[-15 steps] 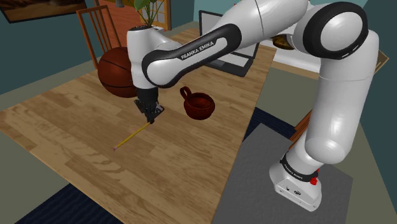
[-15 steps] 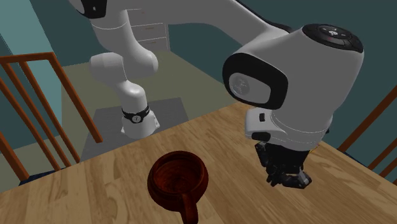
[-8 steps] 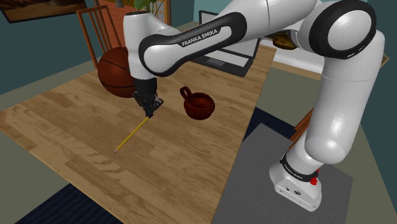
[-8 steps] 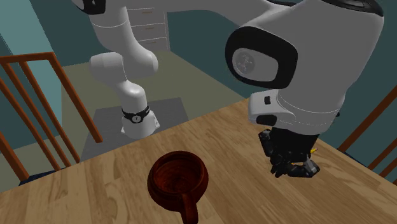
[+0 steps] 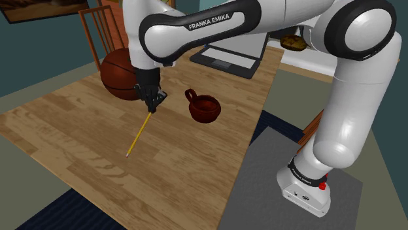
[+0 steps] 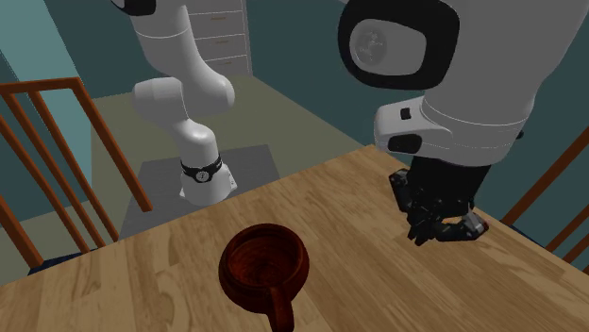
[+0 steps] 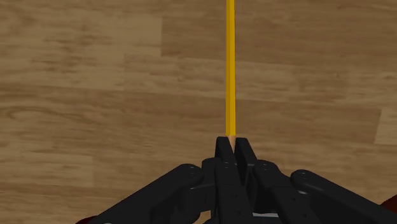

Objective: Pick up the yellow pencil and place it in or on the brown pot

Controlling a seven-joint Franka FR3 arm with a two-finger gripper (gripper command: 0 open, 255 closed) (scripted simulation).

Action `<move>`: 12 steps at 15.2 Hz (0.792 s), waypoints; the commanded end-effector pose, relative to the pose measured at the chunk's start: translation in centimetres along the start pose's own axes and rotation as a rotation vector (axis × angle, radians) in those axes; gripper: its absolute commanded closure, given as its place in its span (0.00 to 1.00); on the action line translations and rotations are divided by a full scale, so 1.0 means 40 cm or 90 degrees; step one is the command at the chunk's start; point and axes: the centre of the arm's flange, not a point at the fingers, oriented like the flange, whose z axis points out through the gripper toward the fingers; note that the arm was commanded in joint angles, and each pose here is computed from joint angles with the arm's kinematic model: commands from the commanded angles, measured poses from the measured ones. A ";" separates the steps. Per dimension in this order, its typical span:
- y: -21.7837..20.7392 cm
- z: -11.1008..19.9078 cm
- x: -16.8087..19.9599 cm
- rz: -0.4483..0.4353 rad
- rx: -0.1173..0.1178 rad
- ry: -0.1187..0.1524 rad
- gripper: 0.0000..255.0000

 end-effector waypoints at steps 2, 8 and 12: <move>-0.001 -0.042 0.000 0.000 0.000 0.000 1.00; 0.002 -0.121 -0.007 0.000 0.000 0.000 1.00; 0.025 -0.149 0.052 0.000 0.000 0.000 1.00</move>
